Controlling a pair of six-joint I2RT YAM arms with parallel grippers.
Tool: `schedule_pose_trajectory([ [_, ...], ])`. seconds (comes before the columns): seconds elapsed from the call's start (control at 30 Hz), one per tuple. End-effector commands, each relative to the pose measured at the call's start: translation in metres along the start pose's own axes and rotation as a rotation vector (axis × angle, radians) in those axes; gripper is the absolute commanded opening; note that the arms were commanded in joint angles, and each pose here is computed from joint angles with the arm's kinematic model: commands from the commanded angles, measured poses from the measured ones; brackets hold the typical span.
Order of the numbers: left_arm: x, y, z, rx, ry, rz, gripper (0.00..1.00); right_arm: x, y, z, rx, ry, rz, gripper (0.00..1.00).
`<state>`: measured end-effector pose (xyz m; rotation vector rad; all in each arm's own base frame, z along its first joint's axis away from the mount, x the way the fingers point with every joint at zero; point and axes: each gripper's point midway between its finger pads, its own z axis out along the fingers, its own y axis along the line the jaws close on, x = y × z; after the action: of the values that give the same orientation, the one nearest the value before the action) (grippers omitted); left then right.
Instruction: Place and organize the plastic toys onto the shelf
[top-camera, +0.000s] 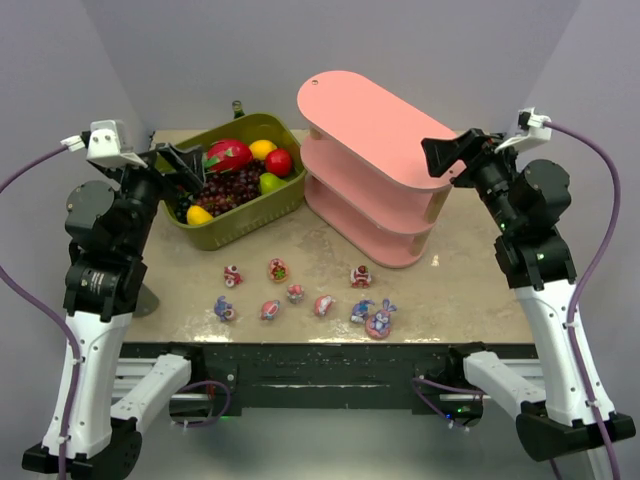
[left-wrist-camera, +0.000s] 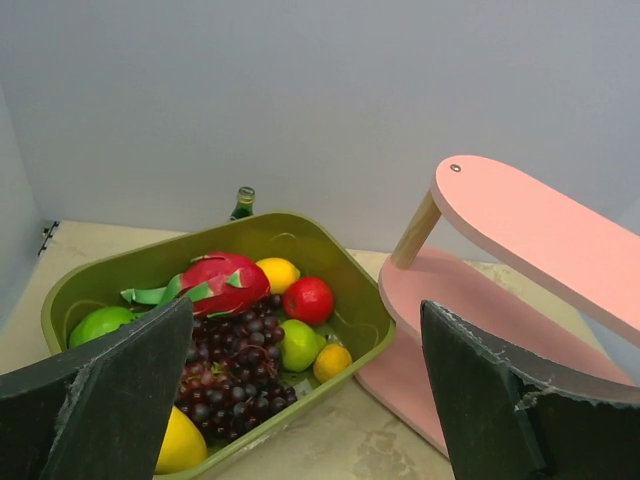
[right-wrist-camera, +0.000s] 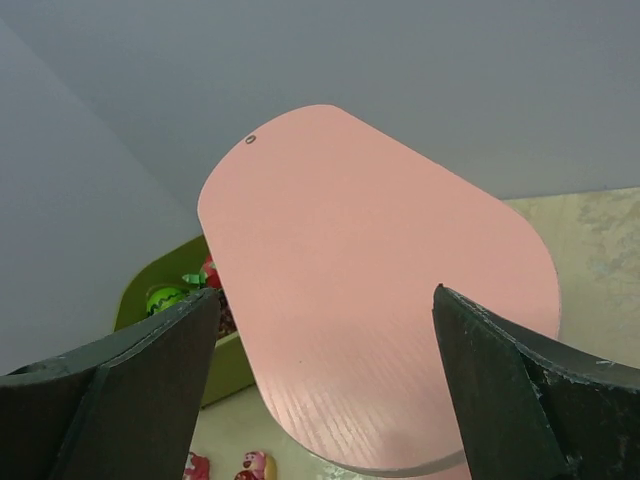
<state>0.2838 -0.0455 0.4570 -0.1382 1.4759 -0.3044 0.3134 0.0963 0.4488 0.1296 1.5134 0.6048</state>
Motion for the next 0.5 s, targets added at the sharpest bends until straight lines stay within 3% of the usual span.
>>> schedule_pose_trajectory([
  [0.0,0.004,0.007,-0.002,-0.021,-0.003,0.031,0.99,0.008,0.0,-0.006,-0.011,0.033,-0.033,0.91],
  [0.13,0.013,0.009,-0.004,-0.016,0.009,0.051,0.99,0.013,0.019,-0.015,-0.118,0.066,-0.06,0.91],
  [0.27,0.03,0.011,-0.006,-0.005,0.047,0.07,1.0,0.018,0.065,-0.03,-0.384,0.113,-0.077,0.91],
  [0.4,0.052,0.013,-0.006,0.008,0.104,0.071,0.99,0.054,0.128,-0.061,-0.703,0.199,-0.108,0.9],
  [0.47,0.06,0.012,-0.006,0.021,0.121,0.07,0.99,0.077,0.145,-0.068,-0.744,0.237,-0.161,0.9],
])
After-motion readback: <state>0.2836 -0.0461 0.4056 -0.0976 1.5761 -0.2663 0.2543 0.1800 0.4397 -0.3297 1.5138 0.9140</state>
